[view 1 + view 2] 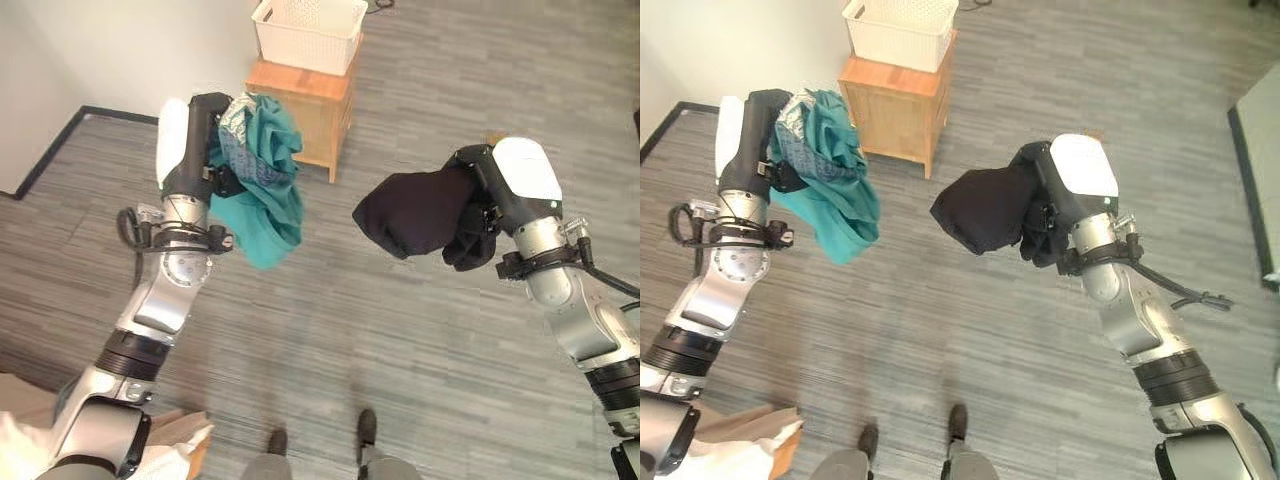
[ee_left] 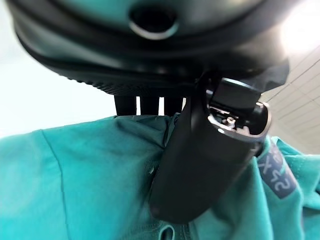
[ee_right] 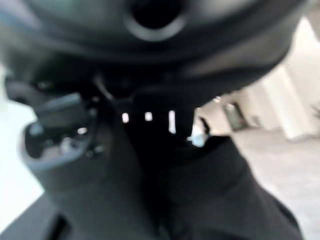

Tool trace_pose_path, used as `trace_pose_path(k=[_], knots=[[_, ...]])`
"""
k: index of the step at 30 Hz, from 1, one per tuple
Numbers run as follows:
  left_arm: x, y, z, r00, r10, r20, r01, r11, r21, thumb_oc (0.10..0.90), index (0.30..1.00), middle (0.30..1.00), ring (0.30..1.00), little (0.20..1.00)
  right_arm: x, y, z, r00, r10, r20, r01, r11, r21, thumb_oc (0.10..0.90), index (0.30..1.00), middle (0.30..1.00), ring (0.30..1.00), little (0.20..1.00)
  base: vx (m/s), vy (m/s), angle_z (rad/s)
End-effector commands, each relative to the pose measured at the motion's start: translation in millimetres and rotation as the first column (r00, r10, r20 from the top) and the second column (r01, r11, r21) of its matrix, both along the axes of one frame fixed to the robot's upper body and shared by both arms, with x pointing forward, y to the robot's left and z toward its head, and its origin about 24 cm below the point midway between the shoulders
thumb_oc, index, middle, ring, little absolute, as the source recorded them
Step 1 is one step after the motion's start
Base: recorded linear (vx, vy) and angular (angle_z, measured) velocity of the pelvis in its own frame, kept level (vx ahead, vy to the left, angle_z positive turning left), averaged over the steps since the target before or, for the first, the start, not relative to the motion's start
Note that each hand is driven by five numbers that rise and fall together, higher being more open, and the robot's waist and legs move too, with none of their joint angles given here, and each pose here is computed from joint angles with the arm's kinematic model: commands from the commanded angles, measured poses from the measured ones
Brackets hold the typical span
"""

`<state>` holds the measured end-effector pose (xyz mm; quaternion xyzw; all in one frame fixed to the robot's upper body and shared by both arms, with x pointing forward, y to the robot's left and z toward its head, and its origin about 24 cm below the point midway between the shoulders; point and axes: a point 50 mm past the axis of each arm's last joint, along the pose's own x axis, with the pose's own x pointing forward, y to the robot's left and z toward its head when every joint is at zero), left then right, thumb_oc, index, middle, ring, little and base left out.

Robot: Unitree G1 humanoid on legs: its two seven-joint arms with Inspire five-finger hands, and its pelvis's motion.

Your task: Pick up bed clothes into laundry basket.

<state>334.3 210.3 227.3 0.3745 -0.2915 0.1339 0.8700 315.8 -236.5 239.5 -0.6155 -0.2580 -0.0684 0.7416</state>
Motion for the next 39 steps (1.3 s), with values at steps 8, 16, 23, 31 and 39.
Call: trace_pose_path(k=[8,16,23,31,39], knots=[[5,7,50,0.975,0.073,0.209,-0.092,0.992,0.083,0.400,0.300,0.300,0.300,0.300,-13,24,25,0.981,0.142,0.129,-0.128,0.985,-0.114,0.400,0.300,0.300,0.300,0.300,0.02,0.012,0.30],[-37,69,-69,0.966,-0.077,-0.248,-0.003,0.952,-0.305,0.400,0.300,0.300,0.300,0.300,-48,-104,-76,0.948,-0.163,-0.275,0.288,0.807,0.516,0.400,0.300,0.300,0.300,0.300,0.01,0.095,0.17],[-24,64,-47,0.971,-0.084,-0.223,0.032,0.974,-0.226,0.400,0.300,0.300,0.300,0.300,-23,-82,-35,0.980,-0.133,-0.145,0.181,0.900,0.397,0.400,0.300,0.300,0.300,0.300,0.01,0.213,-0.33],[-22,61,-21,0.993,-0.055,-0.103,0.035,0.982,-0.186,0.400,0.300,0.300,0.300,0.300,-27,-67,-11,0.997,-0.072,-0.019,0.073,0.920,0.385,0.400,0.300,0.300,0.300,0.300,0.37,-0.069,0.09],[-29,57,-31,0.992,-0.095,-0.081,0.071,0.963,-0.261,0.400,0.300,0.300,0.300,0.300,-38,-49,2,0.998,-0.016,0.061,-0.004,0.946,0.324,0.400,0.300,0.300,0.300,0.300,0.47,-0.211,0.45]])
